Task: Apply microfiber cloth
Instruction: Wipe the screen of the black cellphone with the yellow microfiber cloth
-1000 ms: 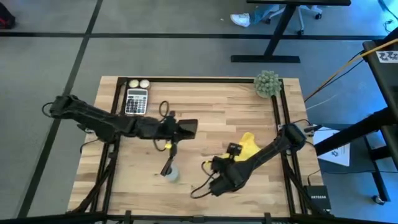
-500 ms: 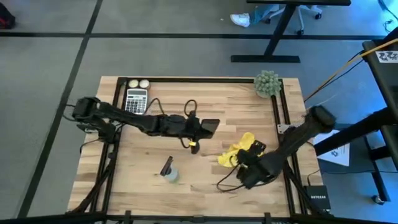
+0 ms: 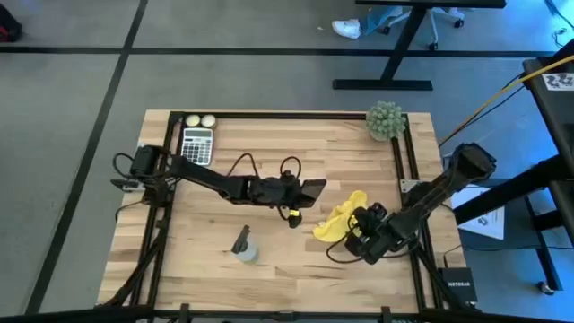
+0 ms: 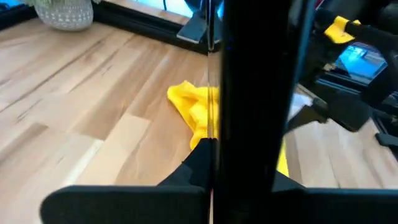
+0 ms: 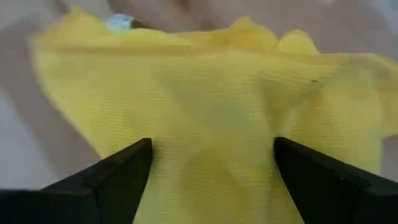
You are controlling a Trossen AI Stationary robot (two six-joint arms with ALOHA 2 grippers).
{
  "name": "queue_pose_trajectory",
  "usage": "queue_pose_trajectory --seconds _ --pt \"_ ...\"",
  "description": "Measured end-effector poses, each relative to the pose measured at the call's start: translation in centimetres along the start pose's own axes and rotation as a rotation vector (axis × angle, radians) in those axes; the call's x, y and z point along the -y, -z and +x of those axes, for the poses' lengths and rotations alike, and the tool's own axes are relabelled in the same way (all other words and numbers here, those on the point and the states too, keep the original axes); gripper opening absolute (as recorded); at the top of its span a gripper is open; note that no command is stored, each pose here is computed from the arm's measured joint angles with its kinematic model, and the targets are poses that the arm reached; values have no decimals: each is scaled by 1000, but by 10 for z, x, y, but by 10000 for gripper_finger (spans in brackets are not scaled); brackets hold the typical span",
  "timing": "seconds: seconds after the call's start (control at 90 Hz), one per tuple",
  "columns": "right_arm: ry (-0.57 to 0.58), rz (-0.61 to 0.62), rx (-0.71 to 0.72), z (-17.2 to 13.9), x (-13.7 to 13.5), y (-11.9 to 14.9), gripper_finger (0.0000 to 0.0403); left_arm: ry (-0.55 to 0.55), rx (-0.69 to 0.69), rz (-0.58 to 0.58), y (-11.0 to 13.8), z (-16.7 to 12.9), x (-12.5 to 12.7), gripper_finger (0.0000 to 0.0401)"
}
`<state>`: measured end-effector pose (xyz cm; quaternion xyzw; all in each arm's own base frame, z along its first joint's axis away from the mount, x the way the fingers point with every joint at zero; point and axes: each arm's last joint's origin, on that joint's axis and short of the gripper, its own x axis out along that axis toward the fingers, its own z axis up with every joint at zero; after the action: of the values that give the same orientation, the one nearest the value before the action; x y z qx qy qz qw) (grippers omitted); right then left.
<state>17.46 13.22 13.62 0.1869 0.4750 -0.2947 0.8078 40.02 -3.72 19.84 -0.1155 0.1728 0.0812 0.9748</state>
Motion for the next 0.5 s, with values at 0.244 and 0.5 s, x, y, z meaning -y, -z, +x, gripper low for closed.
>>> queue_pose_trajectory --seconds 0.244,0.5 --pt "49 43 -67 16 -1 1 209 -14 24 38 -3 3 -8 8" --pt "43 15 -75 10 -12 -5 22 -6 84 67 -13 5 -20 8"
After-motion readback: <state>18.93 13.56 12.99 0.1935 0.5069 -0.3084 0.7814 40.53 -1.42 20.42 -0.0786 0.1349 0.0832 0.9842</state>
